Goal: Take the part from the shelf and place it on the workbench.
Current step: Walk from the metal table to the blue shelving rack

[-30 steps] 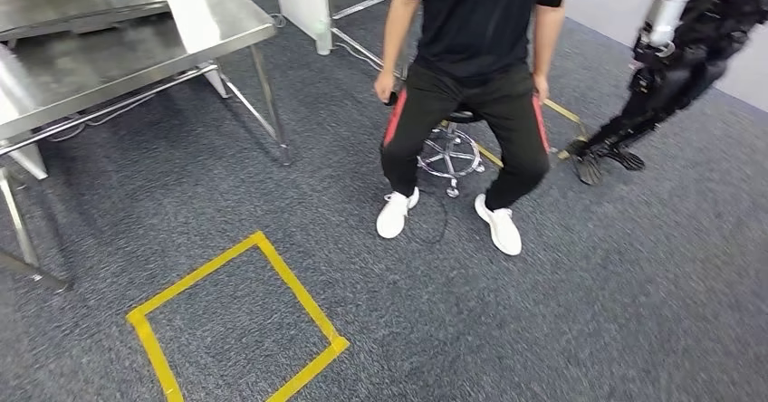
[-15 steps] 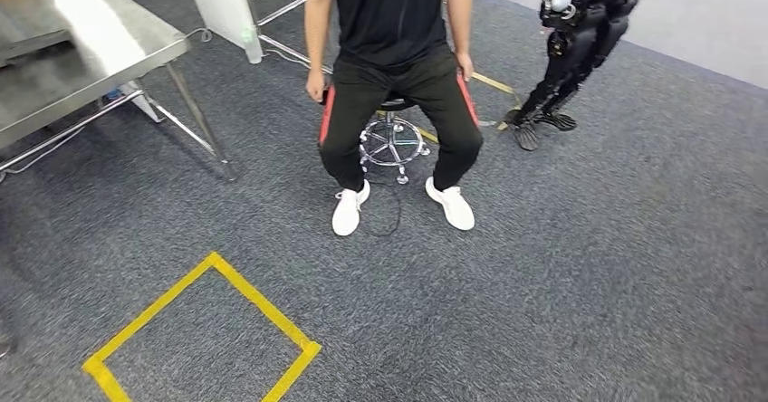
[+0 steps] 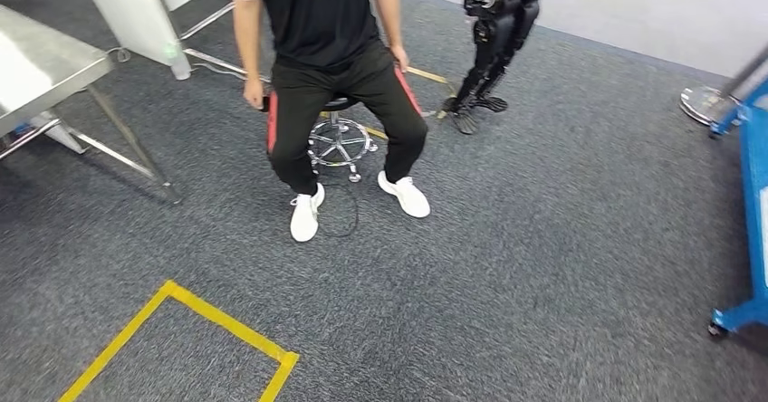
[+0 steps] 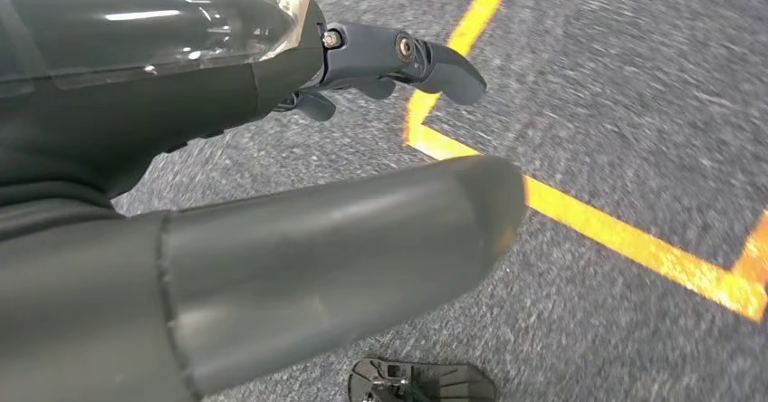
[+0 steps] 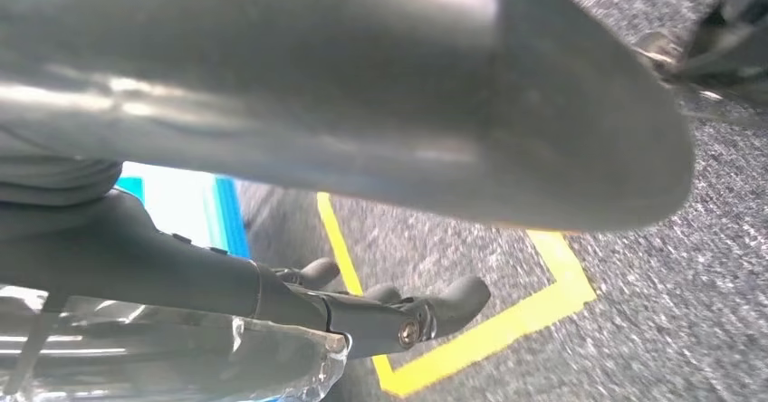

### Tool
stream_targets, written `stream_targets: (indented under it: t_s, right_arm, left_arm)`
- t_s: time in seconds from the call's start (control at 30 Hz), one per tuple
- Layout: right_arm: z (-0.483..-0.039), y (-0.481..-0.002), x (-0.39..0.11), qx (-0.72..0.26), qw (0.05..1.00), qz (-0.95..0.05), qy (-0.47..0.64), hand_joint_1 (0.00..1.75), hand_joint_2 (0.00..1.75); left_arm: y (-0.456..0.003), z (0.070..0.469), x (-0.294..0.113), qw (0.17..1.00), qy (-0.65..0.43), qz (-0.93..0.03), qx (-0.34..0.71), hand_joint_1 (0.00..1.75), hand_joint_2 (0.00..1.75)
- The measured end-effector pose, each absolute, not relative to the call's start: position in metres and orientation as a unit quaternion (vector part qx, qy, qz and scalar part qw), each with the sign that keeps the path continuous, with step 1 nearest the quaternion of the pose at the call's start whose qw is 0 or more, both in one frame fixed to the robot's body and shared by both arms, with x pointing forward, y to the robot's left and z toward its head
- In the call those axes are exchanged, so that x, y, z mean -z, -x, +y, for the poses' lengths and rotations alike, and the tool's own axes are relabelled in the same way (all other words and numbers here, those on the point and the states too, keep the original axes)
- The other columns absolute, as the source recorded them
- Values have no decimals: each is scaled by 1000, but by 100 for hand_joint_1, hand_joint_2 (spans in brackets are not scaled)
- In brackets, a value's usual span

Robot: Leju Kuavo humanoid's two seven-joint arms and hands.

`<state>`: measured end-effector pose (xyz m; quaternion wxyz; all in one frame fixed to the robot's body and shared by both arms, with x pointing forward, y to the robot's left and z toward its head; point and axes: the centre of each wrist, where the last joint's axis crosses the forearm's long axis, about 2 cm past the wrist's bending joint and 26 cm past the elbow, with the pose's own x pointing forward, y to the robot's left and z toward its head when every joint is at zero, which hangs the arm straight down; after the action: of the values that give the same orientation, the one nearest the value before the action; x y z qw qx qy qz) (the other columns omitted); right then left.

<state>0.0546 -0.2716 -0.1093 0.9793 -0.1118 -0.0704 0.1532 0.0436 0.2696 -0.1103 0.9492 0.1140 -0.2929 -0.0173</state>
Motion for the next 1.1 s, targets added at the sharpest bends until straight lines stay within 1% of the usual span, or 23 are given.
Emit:
stream_targets:
  t_s: [0.4, 1.1]
  right_arm:
    - [-277, -54, 110, -133, 982, -68, 114, 0, 0]
    - [-278, -53, 110, -128, 983, -66, 113, 0, 0]
  left_arm:
    - [-51, 270, 109, 947, -107, -301, 36, 0, 0]
    - [-47, 272, 110, 954, -104, -280, 37, 0, 0]
